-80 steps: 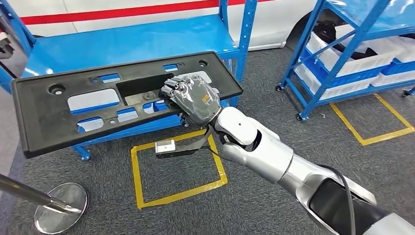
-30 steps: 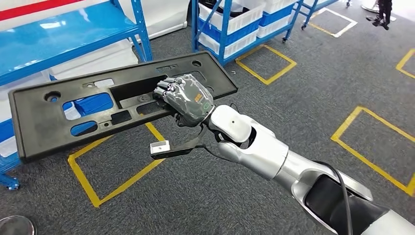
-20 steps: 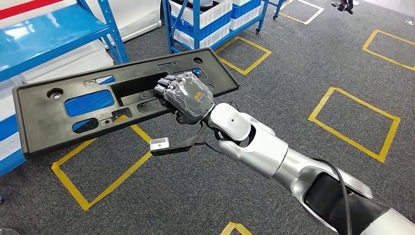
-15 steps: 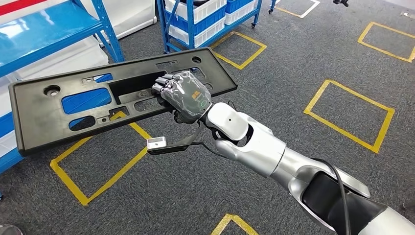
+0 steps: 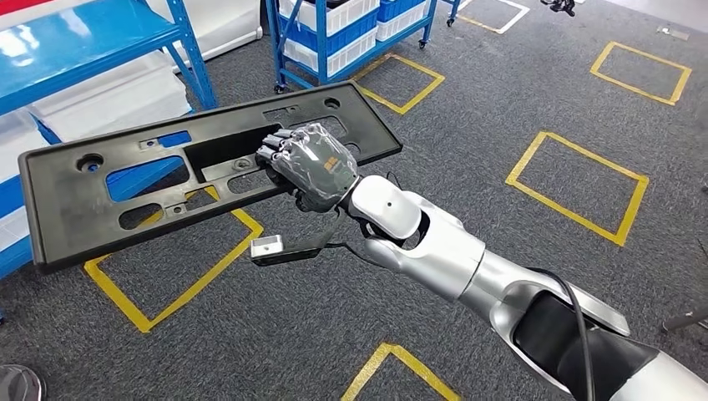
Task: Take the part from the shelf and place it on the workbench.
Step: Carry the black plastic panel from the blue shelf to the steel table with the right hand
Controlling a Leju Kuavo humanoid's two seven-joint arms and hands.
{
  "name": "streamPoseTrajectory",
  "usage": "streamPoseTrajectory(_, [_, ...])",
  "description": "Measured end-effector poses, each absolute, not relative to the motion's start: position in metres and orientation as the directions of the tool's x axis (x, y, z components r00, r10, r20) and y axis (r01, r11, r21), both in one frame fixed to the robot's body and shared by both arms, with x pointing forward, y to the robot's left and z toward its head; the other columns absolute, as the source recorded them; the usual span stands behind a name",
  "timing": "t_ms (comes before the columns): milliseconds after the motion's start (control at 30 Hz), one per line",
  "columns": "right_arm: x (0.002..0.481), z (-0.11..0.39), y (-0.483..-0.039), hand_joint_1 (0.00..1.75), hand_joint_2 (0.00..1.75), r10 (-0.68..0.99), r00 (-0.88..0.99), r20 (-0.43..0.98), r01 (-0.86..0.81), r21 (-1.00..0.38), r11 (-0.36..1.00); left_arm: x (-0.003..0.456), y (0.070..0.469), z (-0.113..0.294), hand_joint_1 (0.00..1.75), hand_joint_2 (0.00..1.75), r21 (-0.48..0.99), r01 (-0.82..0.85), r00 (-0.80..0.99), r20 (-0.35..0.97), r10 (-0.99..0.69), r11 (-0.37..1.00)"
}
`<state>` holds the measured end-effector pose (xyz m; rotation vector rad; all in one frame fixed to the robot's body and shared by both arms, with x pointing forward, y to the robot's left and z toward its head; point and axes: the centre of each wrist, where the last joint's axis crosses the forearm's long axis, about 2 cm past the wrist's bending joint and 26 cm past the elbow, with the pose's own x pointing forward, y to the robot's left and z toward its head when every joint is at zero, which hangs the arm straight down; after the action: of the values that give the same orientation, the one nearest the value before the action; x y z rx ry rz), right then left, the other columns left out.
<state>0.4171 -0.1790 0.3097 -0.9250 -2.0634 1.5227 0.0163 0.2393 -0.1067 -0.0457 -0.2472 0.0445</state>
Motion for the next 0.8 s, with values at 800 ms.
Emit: streamPoseTrajectory(800, [0.4217,0.3104,-0.1734,1.75,1.75,0.713,-0.7,-0.055,0.252,-0.952,0.174,0.0118,0.2412,-0.1084,0.0,1.75,-0.058,-0.056,0.97,0.235,0.068,0.997])
